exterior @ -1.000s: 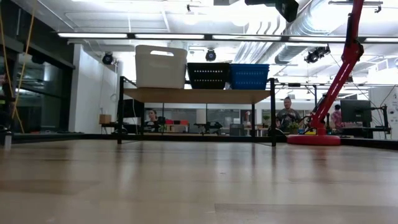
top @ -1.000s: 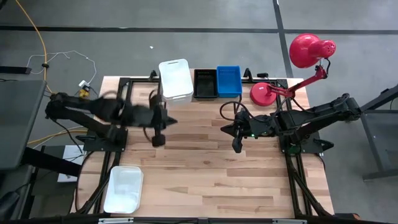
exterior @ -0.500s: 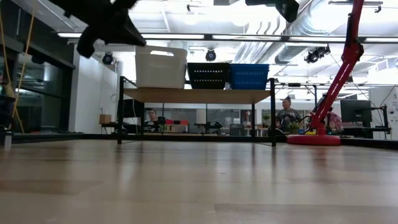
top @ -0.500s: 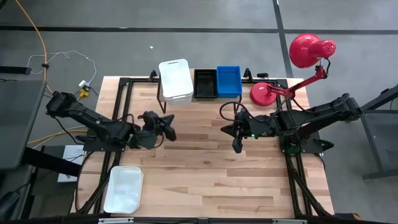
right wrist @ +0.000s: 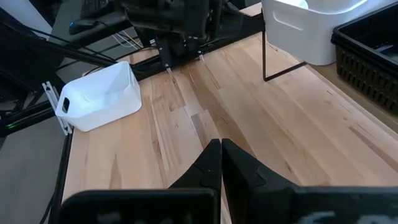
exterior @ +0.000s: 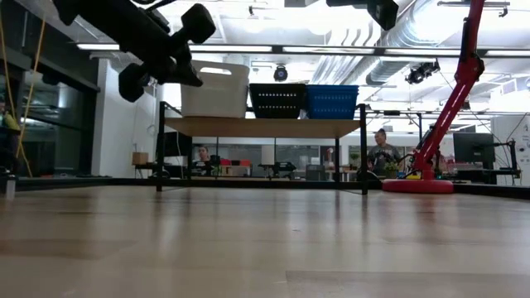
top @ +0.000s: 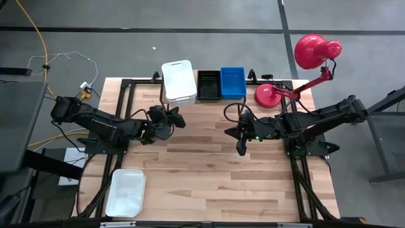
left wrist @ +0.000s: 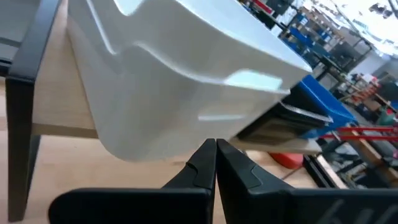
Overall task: Stack baskets on shelf by color
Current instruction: Stack the white bin on top of the white bin on the shelf
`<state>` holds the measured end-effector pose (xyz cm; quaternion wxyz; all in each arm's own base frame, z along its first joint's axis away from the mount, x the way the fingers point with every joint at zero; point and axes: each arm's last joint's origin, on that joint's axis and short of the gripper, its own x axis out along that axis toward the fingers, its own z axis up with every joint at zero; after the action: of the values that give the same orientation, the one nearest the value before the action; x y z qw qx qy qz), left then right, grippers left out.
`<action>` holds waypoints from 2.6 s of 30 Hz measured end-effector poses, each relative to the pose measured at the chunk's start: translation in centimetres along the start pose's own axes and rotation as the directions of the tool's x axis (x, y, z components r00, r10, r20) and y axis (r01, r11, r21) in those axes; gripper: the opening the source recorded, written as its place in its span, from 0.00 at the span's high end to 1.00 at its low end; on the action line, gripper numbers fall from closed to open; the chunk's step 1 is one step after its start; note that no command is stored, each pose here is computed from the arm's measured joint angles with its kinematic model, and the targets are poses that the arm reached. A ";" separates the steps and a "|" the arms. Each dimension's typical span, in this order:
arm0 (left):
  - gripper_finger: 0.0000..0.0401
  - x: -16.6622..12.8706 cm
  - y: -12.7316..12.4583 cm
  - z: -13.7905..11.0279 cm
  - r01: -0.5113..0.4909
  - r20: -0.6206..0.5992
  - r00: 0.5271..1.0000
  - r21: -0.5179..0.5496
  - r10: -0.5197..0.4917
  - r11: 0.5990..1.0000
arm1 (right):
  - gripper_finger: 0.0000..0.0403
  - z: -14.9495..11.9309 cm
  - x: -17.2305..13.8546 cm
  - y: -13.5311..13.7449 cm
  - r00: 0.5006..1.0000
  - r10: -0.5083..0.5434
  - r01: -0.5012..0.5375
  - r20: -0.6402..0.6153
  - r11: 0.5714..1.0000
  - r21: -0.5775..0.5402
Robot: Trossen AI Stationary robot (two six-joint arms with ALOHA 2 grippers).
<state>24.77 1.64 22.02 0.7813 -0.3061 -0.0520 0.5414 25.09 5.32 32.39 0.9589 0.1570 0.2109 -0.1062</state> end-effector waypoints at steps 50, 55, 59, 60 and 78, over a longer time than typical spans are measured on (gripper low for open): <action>0.94 -12.1 2.8 5.8 0.873 -0.821 0.438 0.293 -0.365 0.389 | 1.00 0.0 0.0 0.1 1.000 0.025 -0.024 -0.010 1.000 0.017; 0.81 -13.1 3.7 4.5 0.910 -0.924 0.312 0.223 -0.221 0.349 | 1.00 0.0 0.0 0.1 1.000 0.024 -0.024 -0.010 1.000 0.018; 0.68 -14.0 4.2 3.4 0.930 -0.969 0.219 0.172 -0.116 0.324 | 1.00 0.0 0.0 0.1 1.000 0.024 -0.024 -0.010 1.000 0.017; 0.65 -14.3 4.3 3.2 0.936 -0.976 0.198 0.161 -0.090 0.313 | 1.00 0.0 0.0 0.1 1.000 0.024 -0.024 -0.010 1.000 0.017; 0.43 -17.5 6.2 -2.4 0.932 -0.929 0.268 0.317 0.255 0.175 | 1.00 -0.1 0.0 0.0 1.000 0.016 -0.016 -0.015 1.000 0.014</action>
<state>13.58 -13.31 21.10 0.8017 0.0034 0.5942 -0.0645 25.07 5.37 32.32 0.9570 0.1663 0.2163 -0.0988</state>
